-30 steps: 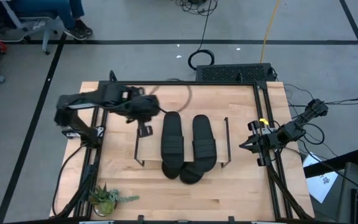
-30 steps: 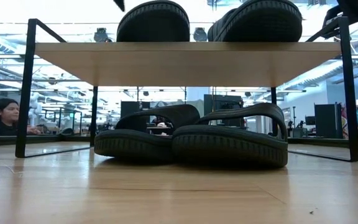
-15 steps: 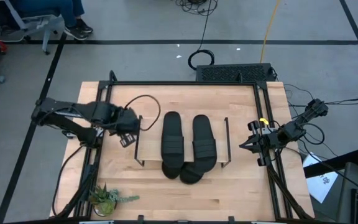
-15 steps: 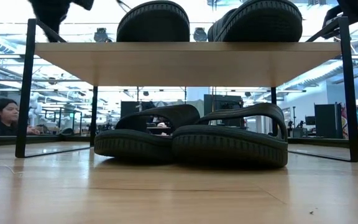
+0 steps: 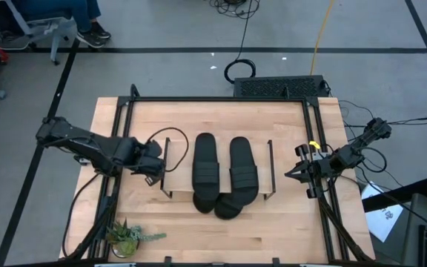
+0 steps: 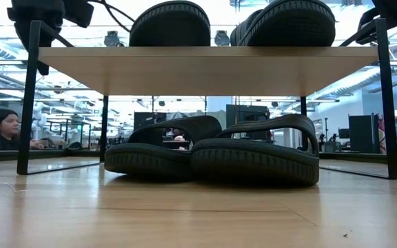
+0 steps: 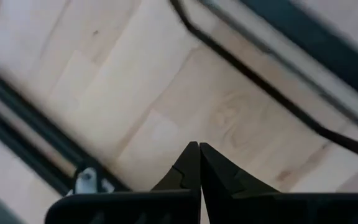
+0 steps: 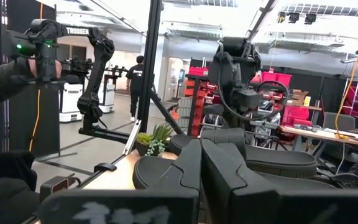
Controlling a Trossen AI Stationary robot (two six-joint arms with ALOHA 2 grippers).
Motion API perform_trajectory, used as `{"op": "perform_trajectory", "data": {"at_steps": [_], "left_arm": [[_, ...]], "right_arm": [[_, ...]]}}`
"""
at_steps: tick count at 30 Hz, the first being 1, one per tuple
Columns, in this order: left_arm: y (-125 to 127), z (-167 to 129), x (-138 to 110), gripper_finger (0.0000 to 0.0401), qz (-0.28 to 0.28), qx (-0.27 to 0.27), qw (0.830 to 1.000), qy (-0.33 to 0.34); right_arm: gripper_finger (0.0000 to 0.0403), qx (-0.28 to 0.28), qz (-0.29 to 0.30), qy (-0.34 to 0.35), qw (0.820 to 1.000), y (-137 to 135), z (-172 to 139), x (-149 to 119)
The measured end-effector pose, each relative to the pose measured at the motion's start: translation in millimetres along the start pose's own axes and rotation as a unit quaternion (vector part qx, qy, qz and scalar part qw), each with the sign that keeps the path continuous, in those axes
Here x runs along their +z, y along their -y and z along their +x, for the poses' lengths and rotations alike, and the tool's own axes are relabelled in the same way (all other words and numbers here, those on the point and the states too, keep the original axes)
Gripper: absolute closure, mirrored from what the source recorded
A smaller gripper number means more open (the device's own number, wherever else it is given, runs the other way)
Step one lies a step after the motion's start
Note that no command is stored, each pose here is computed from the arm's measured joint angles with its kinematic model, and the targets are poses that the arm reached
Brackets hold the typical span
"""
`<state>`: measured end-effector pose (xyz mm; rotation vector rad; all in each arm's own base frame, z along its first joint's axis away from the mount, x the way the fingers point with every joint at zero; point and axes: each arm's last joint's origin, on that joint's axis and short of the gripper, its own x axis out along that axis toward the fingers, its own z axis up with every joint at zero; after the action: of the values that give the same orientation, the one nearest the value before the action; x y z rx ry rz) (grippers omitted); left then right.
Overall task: Pick and place slides into the shelf
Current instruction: Adjust the shelf
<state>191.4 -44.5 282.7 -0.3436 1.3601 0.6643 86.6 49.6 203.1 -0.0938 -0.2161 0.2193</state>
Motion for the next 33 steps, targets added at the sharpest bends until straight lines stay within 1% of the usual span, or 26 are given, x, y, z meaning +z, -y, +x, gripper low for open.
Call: {"op": "perform_trajectory", "data": {"at_steps": [3,12,20,24,29,33], "left_arm": [[6.9,-0.8,2.5,0.0401,0.005,-0.031,0.999,0.018],[23.9,-5.7,0.0,0.0401,0.038,-0.104,0.993,0.037],[37.1,-8.9,-6.7,0.0401,0.062,-0.141,0.987,0.042],[43.5,-5.5,-7.5,0.0401,0.070,-0.138,0.987,0.035],[55.8,8.2,-5.9,0.0401,0.084,-0.121,0.989,0.000],[66.6,18.8,-4.2,0.0401,0.096,-0.118,0.988,-0.024]], "right_arm": [[0.0403,0.000,0.000,0.000,1.000,0.0,0.0,0.1],[0.0403,-0.001,0.000,0.000,1.000,0.0,0.0,0.0],[0.0403,-0.001,-0.001,0.000,1.000,0.1,0.0,0.0],[0.0403,-0.001,-0.001,0.000,1.000,0.1,0.0,0.0],[0.0403,-0.001,0.000,0.000,1.000,0.0,0.0,0.0],[0.0403,-0.001,0.000,0.000,1.000,0.0,0.0,0.0]]}}
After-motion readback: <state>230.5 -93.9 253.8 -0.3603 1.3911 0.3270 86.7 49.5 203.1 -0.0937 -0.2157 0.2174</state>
